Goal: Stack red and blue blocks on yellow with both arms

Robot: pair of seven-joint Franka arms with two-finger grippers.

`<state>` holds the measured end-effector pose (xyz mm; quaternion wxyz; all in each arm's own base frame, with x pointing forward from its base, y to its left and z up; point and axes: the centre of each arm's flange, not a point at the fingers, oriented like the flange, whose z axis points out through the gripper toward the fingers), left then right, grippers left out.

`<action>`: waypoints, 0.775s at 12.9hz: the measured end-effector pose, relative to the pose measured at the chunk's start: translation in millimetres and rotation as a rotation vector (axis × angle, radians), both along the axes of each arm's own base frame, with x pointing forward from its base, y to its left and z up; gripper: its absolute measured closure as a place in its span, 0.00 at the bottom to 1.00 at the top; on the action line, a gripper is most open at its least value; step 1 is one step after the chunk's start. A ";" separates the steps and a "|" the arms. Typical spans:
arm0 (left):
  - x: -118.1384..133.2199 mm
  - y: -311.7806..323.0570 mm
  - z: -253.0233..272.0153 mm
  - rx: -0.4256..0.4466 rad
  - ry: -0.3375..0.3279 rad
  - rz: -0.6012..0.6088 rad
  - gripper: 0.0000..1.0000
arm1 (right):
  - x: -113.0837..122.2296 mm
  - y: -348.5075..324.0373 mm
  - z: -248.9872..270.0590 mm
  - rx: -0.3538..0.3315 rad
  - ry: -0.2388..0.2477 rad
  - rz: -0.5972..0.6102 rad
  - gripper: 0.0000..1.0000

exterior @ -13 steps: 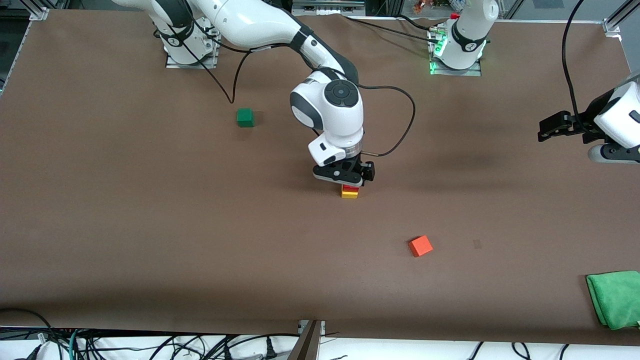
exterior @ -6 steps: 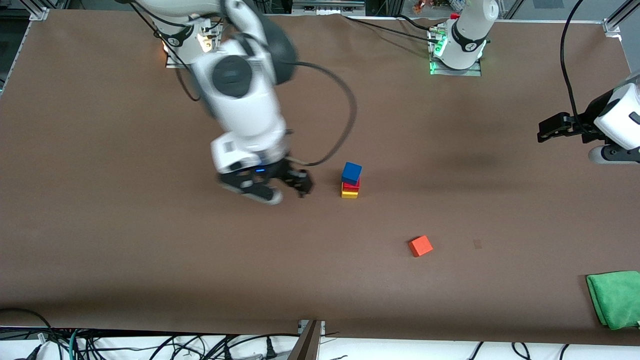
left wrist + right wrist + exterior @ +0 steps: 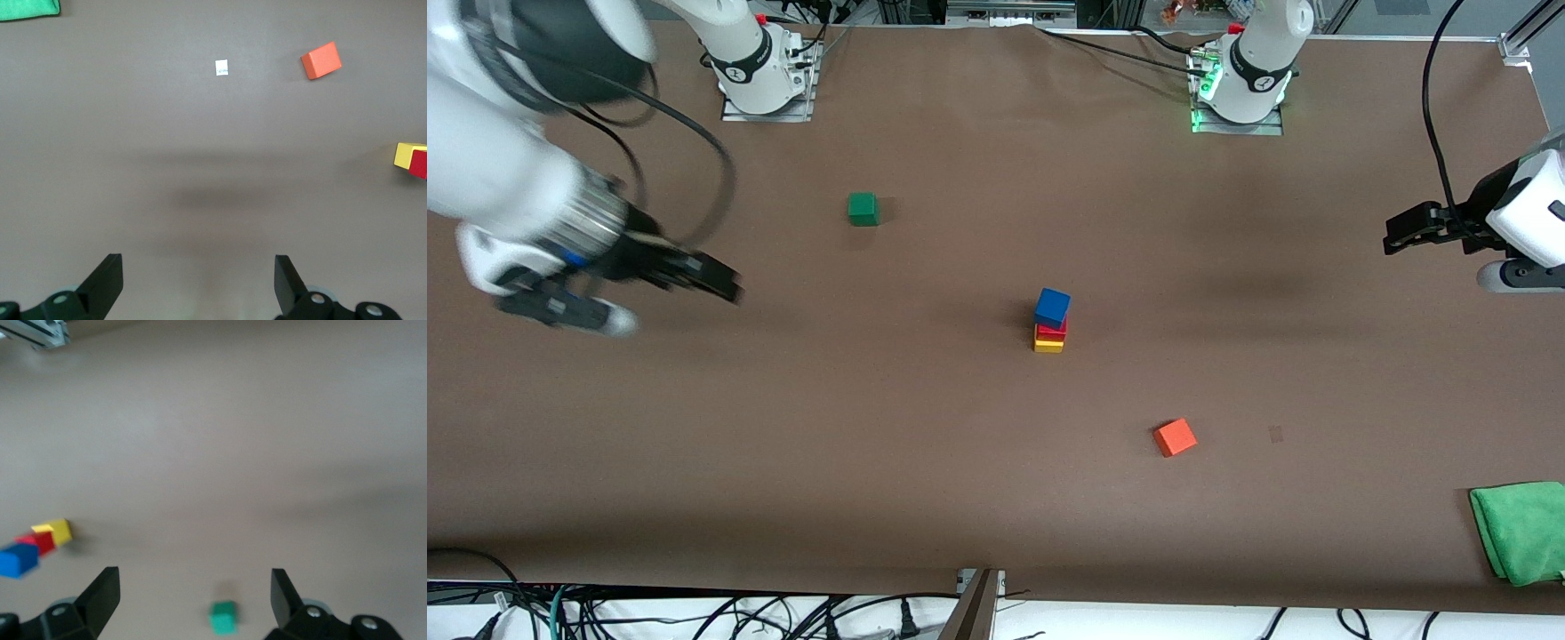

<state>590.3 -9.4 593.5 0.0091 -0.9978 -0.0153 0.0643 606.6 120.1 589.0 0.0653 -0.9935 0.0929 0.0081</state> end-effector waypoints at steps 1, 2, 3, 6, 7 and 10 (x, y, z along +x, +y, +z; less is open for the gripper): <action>0.1 0.0 0.2 0.000 0.000 0.000 0.00 | -18.8 -27.9 6.4 0.000 0.001 0.021 0.00; 0.1 0.0 0.3 0.000 -0.001 0.000 0.00 | -35.1 -45.9 10.0 -0.012 0.001 0.041 0.00; 0.1 0.0 0.4 0.000 -0.001 0.000 0.00 | -47.8 -53.8 11.2 -0.025 0.003 0.055 0.00; 0.1 0.3 0.8 0.000 -0.002 0.000 0.00 | -59.0 -41.2 7.8 -0.060 0.002 0.096 0.00; 0.1 0.5 0.8 0.000 -0.002 0.001 0.00 | -59.0 -32.5 7.1 -0.080 -0.005 0.114 0.00; 0.2 1.7 0.9 0.000 -0.002 0.003 0.00 | -59.3 -19.7 8.5 -0.101 -0.022 0.158 0.00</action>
